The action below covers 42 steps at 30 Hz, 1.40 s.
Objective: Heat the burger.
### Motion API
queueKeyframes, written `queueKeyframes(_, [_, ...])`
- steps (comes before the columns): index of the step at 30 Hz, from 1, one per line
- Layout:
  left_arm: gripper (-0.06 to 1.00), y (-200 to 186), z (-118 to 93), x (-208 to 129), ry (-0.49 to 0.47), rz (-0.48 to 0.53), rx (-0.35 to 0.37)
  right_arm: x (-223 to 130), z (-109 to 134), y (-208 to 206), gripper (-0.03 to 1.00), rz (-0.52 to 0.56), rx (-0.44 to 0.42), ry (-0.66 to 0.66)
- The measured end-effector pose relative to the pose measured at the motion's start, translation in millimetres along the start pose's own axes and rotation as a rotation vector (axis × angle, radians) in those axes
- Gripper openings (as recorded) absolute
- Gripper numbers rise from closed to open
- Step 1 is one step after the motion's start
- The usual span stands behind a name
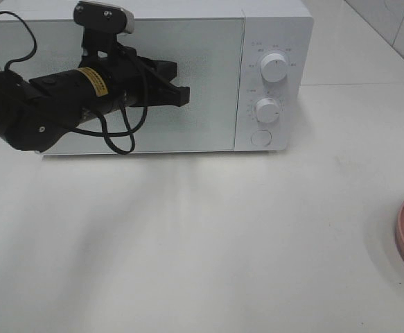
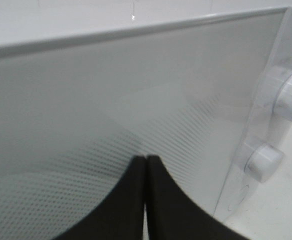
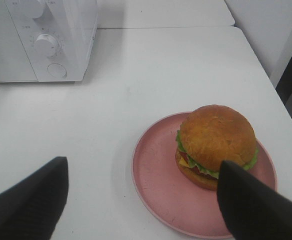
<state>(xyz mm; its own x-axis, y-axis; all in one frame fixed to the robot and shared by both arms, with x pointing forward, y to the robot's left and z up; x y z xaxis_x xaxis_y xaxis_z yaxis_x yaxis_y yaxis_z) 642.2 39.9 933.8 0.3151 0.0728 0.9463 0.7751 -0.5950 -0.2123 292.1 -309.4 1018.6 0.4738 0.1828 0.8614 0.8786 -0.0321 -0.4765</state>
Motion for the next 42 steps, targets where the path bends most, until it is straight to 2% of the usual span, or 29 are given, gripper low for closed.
queueKeyframes(6, [0.0, 6.5, -6.8, -3.6, 0.033, 0.03, -0.02, 0.0, 0.0, 0.0, 0.76, 0.0, 0.0, 0.0])
queueKeyframes(10, [0.0, 3.2, -7.7, -7.8, 0.018, 0.11, 0.02, 0.0, 0.0, 0.0, 0.76, 0.0, 0.0, 0.0])
queueKeyframes(14, [0.0, -1.2, -12.8, -3.7, -0.014, 0.138, 0.042, 0.0, 0.0, 0.0, 0.76, 0.0, 0.0, 0.0])
queueKeyframes(16, [0.0, -7.7, -26.8, -0.8, -0.012, 0.173, 0.035, 0.0, 0.0, 0.0, 0.76, 0.0, 0.0, 0.0])
queueKeyframes(17, [0.0, -7.7, -26.8, -0.8, -0.012, 0.173, 0.035, 0.0, 0.0, 0.0, 0.76, 0.0, 0.0, 0.0])
queueKeyframes(19, [0.0, -16.7, -46.9, -5.1, 0.012, 0.235, 0.014, 0.0, 0.0, 0.0, 0.76, 0.0, 0.0, 0.0])
queueKeyframes(20, [0.0, -16.7, -46.9, -5.1, 0.012, 0.235, 0.014, 0.0, 0.0, 0.0, 0.76, 0.0, 0.0, 0.0])
queueKeyframes(22, [0.15, -26.0, -65.6, -15.2, 0.037, 0.321, 0.001, 0.0, 0.0, 0.0, 0.76, 0.0, 0.0, 0.0])
queueKeyframes(23, [0.15, -26.0, -65.6, -15.2, 0.037, 0.321, 0.001, 0.0, 0.0, 0.0, 0.76, 0.0, 0.0, 0.0])
queueKeyframes(24, [0.38, -34.0, -76.1, -26.6, 0.056, 0.397, 0.0, 0.0, 0.0, 0.0, 0.76, 0.0, 0.0, 0.0])
queueKeyframes(25, [0.38, -34.0, -76.1, -26.6, 0.056, 0.397, 0.0, 0.0, 0.0, 0.0, 0.76, 0.0, 0.0, 0.0])
queueKeyframes(26, [0.69, -43.4, -86.1, -37.6, 0.079, 0.478, 0.002, 0.0, 0.0, 0.0, 0.76, 0.0, 0.0, 0.0])
queueKeyframes(27, [0.79, -47.3, -89.8, -42.0, 0.084, 0.509, 0.003, 0.0, 0.0, 0.0, 0.76, 0.0, 0.0, 0.0])
queueKeyframes(28, [0.79, -47.3, -89.8, -42.0, 0.084, 0.509, 0.003, 0.0, 0.0, 0.0, 0.76, 0.0, 0.0, 0.0])
queueKeyframes(29, [0.92, -56.4, -98.4, -49.6, 0.1, 0.571, 0.003, 0.0, 0.0, 0.0, 0.76, 0.0, 0.0, 0.0])
queueKeyframes(31, [0.94, -59.9, -101.3, -51.0, 0.104, 0.589, 0.004, 0.0, 0.0, 0.0, 0.76, 0.0, 0.0, 0.0])
queueKeyframes(33, [0.98, -74.1, -110.4, -60.8, 0.105, 0.677, 0.013, 0.0, 0.0, 0.0, 0.76, 0.0, 0.0, 0.0])
queueKeyframes(36, [0.98, -77.3, -110.8, -63.1, 0.099, 0.7, 0.021, 0.0, 0.0, 0.0, 0.76, 0.0, 0.0, 0.0])
queueKeyframes(39, [0.98, -87.0, -109.2, -66.5, 0.065, 0.76, 0.048, 0.0, 0.0, 0.0, 0.76, 0.0, 0.0, 0.0])
queueKeyframes(41, [0.98, -103.9, -106.3, -67.5, 0.044, 0.844, 0.083, 0.0, 0.0, 0.0, 0.76, 0.0, 0.0, 0.0])
queueKeyframes(42, [0.98, -103.9, -106.3, -67.5, 0.044, 0.844, 0.083, 0.0, 0.0, 0.0, 0.76, 0.0, 0.0, 0.0])
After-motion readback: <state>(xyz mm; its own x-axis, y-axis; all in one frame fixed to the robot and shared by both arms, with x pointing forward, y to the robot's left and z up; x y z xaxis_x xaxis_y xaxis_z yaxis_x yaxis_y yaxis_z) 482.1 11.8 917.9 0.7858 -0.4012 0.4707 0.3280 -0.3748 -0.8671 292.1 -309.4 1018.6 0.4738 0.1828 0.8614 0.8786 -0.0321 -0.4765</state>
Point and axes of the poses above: a point on each arm's last joint axis where the gripper is mounted, y pointing out along that axis toward the gripper, z along the wrist's bending axis when the last joint is at zero, x = y × z, the point moved 7 cm from there along y, pointing out along that axis toward the gripper, and after that the axes turned 12 degrees about -y, right-handed, at the moved point
